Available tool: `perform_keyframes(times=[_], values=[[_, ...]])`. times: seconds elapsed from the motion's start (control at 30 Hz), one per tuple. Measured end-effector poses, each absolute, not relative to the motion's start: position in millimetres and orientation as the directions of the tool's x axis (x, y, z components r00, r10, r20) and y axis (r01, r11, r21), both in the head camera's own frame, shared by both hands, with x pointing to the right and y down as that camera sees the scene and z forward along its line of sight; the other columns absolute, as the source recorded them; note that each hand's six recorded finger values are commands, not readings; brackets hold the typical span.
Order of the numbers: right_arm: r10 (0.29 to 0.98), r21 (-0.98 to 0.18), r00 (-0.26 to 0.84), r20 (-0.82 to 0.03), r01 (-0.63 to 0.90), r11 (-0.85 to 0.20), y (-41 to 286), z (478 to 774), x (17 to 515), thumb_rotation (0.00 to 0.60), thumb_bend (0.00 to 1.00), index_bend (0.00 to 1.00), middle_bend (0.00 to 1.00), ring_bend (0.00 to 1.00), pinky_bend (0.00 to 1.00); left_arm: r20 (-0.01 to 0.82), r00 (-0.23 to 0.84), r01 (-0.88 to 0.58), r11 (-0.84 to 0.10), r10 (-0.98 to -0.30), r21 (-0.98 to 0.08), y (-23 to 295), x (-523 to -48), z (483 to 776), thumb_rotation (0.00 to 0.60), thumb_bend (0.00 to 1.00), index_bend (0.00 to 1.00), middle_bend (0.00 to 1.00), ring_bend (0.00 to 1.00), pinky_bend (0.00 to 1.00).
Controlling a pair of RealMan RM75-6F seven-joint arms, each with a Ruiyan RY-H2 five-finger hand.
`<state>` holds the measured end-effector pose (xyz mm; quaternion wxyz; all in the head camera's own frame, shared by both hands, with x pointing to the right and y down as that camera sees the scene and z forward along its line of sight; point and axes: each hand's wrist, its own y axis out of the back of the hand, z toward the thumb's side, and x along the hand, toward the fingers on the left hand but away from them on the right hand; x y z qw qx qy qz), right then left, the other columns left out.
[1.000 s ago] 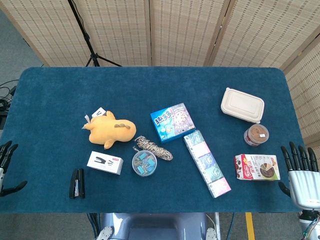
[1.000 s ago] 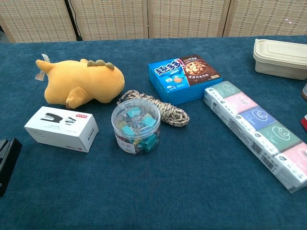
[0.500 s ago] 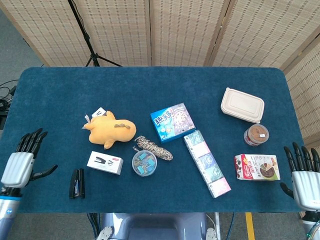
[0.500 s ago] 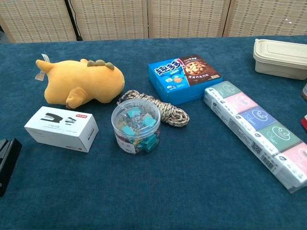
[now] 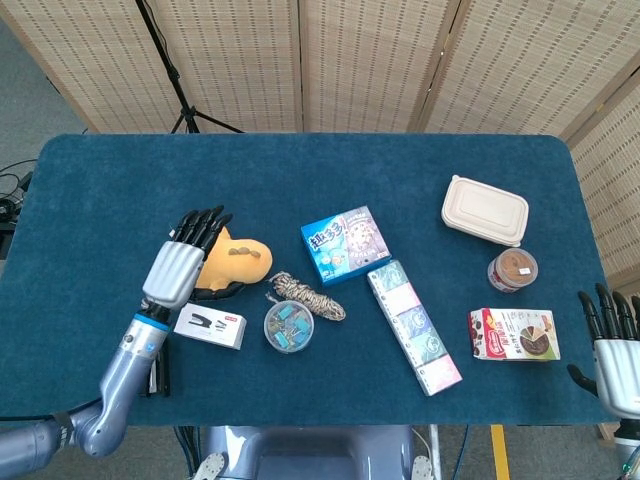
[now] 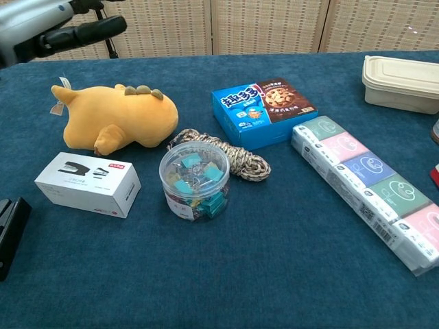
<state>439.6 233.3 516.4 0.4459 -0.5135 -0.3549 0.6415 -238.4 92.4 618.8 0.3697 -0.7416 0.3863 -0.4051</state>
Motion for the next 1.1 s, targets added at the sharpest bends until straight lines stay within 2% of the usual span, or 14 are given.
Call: perform_keyframes(times=[0.23,0.57,0.83,1.1], values=[[0.934,-0.916,-0.077,-0.348,-0.185,-0.356,232.3,515.2,440.9,0.600,0.00,0.00,0.00,0.00,0.00,0.386,0.365,-0.270,-0.494,-0.847,-0.827,72.8,-192.9,667.4,0.000,0.00,0.00,0.00,0.00,0.00],[0.926,-0.920,-0.069,-0.370,-0.111,-0.376,232.6,509.8,443.1,0.600,0.00,0.00,0.00,0.00,0.00,0.499,0.299,-0.233,-0.570,-0.813,-0.788,65.7,-168.0,714.5,0.000,0.00,0.00,0.00,0.00,0.00],[0.933,-0.930,-0.058,-0.355,-0.077,-0.359,232.8,500.2,443.6,0.600,0.00,0.00,0.00,0.00,0.00,0.539,0.293,-0.180,-0.599,-0.790,-0.780,66.7,-151.4,732.2,0.000,0.00,0.00,0.00,0.00,0.00],[0.936,-0.934,-0.073,-0.346,-0.072,-0.351,233.5,495.5,447.9,0.600,0.00,0.00,0.00,0.00,0.00,0.581,0.254,-0.151,-0.626,-0.773,-0.765,74.0,-167.6,747.6,0.000,0.00,0.00,0.00,0.00,0.00]])
